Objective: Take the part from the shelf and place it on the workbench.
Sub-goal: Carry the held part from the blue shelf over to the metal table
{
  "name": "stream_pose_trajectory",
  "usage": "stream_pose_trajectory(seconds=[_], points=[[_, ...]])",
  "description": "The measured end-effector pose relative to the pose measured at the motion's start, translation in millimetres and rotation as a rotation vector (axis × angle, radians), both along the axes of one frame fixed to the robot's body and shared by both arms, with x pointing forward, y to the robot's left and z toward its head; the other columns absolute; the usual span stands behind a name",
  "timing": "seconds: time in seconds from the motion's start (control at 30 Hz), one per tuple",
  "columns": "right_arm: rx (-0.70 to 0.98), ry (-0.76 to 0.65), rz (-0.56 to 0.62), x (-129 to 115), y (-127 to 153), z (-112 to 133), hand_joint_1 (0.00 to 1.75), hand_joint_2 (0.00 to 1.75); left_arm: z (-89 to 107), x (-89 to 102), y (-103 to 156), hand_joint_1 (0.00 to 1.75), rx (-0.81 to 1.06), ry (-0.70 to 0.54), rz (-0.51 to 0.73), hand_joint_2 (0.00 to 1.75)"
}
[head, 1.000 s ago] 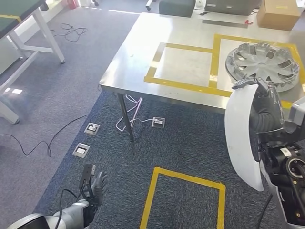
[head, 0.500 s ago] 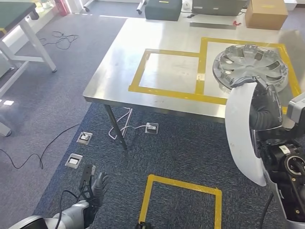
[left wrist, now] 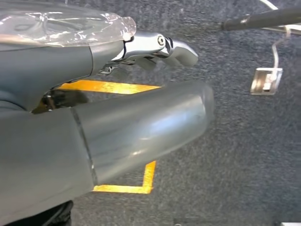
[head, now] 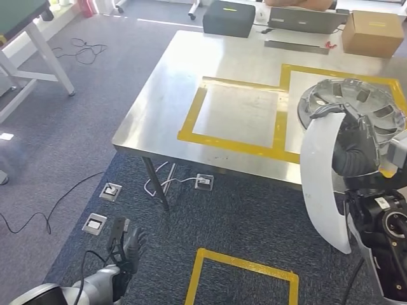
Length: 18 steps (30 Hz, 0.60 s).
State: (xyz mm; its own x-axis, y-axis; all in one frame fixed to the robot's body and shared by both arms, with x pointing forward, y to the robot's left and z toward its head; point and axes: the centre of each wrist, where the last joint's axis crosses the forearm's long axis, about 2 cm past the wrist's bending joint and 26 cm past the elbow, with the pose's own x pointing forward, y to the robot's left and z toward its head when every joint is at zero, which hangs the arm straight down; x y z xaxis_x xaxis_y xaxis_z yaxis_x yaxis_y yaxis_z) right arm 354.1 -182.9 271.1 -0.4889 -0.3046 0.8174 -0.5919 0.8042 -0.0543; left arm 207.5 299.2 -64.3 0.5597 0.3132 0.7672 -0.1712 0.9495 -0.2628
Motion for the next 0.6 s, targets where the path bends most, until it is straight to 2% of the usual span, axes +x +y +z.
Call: stream_pose_trajectory(seconds=[0.6], points=[[-0.006, -0.013, 0.004, 0.2, 0.2, 3.8, 1.75, 1.75, 0.5, 1.2, -1.0, 0.00, 0.000, -0.001, -0.003, 0.00]])
